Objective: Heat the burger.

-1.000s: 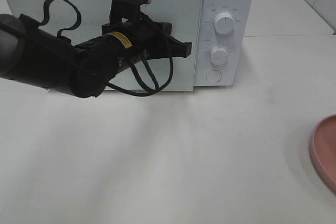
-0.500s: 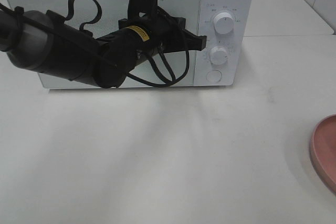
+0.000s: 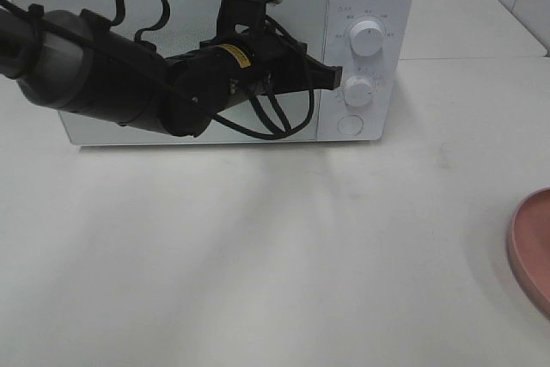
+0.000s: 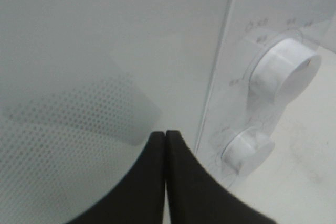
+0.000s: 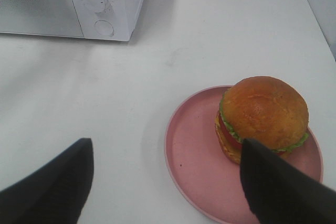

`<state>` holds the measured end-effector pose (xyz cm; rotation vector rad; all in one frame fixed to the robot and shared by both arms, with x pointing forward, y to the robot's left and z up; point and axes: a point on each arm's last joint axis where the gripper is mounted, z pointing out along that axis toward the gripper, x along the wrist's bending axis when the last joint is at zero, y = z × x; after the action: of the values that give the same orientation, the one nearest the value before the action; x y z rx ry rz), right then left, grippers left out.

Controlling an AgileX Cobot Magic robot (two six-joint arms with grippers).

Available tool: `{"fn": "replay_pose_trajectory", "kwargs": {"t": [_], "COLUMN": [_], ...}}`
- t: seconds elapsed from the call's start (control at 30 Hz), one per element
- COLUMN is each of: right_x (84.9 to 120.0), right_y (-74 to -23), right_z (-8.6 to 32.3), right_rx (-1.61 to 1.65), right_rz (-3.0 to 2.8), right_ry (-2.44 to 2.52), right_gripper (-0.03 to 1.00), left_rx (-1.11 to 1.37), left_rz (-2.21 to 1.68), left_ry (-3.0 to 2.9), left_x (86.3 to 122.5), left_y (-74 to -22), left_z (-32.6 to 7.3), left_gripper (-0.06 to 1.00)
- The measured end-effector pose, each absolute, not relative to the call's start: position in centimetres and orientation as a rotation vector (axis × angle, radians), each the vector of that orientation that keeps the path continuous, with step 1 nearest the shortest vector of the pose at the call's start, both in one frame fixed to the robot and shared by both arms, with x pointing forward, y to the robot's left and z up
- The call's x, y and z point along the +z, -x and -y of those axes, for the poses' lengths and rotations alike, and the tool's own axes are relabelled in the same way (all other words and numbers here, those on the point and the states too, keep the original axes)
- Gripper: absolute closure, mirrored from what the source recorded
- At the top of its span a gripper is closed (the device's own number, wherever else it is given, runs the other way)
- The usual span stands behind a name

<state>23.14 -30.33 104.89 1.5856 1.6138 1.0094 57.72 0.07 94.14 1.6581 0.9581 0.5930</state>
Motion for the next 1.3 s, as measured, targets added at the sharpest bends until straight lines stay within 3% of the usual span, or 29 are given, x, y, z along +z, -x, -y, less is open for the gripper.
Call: {"fn": "replay_pose_trajectory", "kwargs": {"t": [0.23, 0.27, 0.3, 0.33, 0.37, 0.4, 0.43, 0.47, 0.5, 0.53, 0.57, 0.77, 1.1, 1.3], "right_x": [104.9, 104.9, 104.9, 104.9, 104.9, 104.9, 104.9, 104.9, 104.9, 104.9, 104.9, 104.9, 104.9, 104.9], "right_y": [-23.1, -23.1, -23.1, -23.1, -23.1, -23.1, -23.1, -23.1, -23.1, -23.1, -23.1, -23.1, -23.1, -23.1], "right_z": [30.3, 30.3, 30.3, 30.3, 30.3, 30.3, 30.3, 30.3, 30.3, 30.3, 30.3, 30.3, 30.3, 30.3], "right_rx": [1.009, 1.009, 1.009, 1.009, 1.009, 1.009, 1.009, 1.009, 1.009, 1.009, 1.009, 1.009, 1.009, 1.009], "right_rz": [-1.614, -1.614, -1.614, -1.614, -1.614, -1.614, -1.614, -1.614, -1.614, -1.614, -1.614, -1.614, -1.614, -1.614], "right_ry": [-1.586, -1.586, -1.586, -1.586, -1.586, -1.586, -1.586, -1.586, -1.586, -1.586, -1.586, -1.586, -1.586, -1.586], "right_gripper": [0.21, 0.21, 0.21, 0.21, 0.21, 0.21, 0.21, 0.21, 0.21, 0.21, 0.21, 0.21, 0.21, 0.21], "left_rx": [0.529, 0.490, 0.438, 0.438, 0.418, 0.374, 0.374, 0.351, 0.351, 0.303, 0.258, 0.141, 0.093, 0.064], "left_rz": [-0.970, -0.988, -1.013, -1.013, -1.023, -1.040, -1.040, -1.048, -1.048, -1.065, -1.079, -1.097, -1.026, -1.190], "left_ry": [-1.777, -1.830, -1.893, -1.893, -1.917, -1.973, -1.973, -2.004, -2.004, -2.067, -2.122, -2.279, -2.498, -2.476], "left_x": [94.3, 94.3, 94.5, 94.5, 94.5, 94.5, 94.5, 94.4, 94.4, 94.3, 94.2, 94.4, 97.9, 99.7], "left_y": [-55.5, -54.9, -54.3, -54.3, -54.1, -53.6, -53.6, -53.4, -53.4, -52.9, -52.4, -50.9, -48.7, -49.7], "left_z": [-0.3, -0.5, -0.7, -0.7, -0.8, -1.0, -1.0, -1.1, -1.1, -1.2, -1.4, -2.2, -4.6, -7.8], "left_gripper": [0.92, 0.81, 0.62, 0.62, 0.52, 0.26, 0.26, 0.15, 0.15, 0.03, -0.01, -0.03, -0.03, -0.03]}}
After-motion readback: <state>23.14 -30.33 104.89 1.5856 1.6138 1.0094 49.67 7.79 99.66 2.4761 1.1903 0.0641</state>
